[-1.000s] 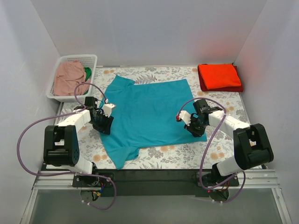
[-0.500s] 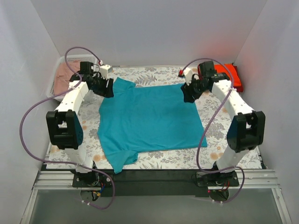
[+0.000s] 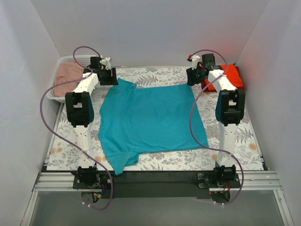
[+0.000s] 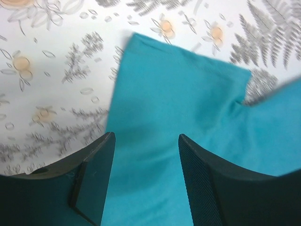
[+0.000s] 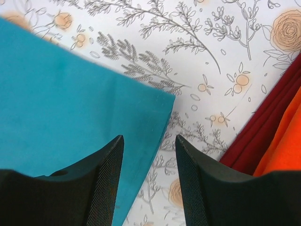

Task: Fold and stack the t-shirts
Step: Fold the tshirt

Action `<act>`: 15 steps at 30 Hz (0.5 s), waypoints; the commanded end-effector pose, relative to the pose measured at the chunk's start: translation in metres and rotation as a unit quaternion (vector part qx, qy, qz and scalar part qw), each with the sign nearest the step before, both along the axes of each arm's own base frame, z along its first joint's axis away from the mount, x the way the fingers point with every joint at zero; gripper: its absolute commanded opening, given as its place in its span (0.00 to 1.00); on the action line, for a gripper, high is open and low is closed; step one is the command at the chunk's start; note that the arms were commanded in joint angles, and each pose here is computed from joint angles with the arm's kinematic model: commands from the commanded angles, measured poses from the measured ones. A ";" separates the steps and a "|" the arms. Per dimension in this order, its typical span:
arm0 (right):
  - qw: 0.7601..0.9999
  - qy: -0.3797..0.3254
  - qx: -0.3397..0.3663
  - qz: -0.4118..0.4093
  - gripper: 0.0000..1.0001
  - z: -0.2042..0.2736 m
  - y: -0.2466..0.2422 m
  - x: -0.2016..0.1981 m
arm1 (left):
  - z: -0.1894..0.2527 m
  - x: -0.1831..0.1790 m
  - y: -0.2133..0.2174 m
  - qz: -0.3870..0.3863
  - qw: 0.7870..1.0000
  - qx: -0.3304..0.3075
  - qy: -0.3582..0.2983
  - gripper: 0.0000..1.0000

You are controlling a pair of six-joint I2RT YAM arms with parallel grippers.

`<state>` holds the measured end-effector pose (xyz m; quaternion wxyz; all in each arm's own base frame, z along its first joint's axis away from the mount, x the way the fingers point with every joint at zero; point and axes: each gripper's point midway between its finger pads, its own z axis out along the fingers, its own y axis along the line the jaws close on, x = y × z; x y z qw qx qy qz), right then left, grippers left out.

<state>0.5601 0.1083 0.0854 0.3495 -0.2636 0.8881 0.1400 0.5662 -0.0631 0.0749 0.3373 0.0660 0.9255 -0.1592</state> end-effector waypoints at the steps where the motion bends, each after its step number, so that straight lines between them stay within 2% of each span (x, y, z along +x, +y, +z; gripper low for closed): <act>1: 0.997 -0.076 0.006 -0.035 0.55 0.026 0.001 0.039 | 0.014 0.031 0.010 0.037 0.998 0.012 -0.039 0.56; 6: 0.996 -0.071 -0.005 -0.049 0.56 -0.002 -0.005 0.050 | -0.004 0.052 0.012 0.045 0.997 0.037 -0.049 0.56; 15: 0.997 -0.059 0.005 -0.039 0.58 -0.032 0.000 0.053 | -0.042 0.061 0.004 0.039 0.997 0.057 -0.044 0.56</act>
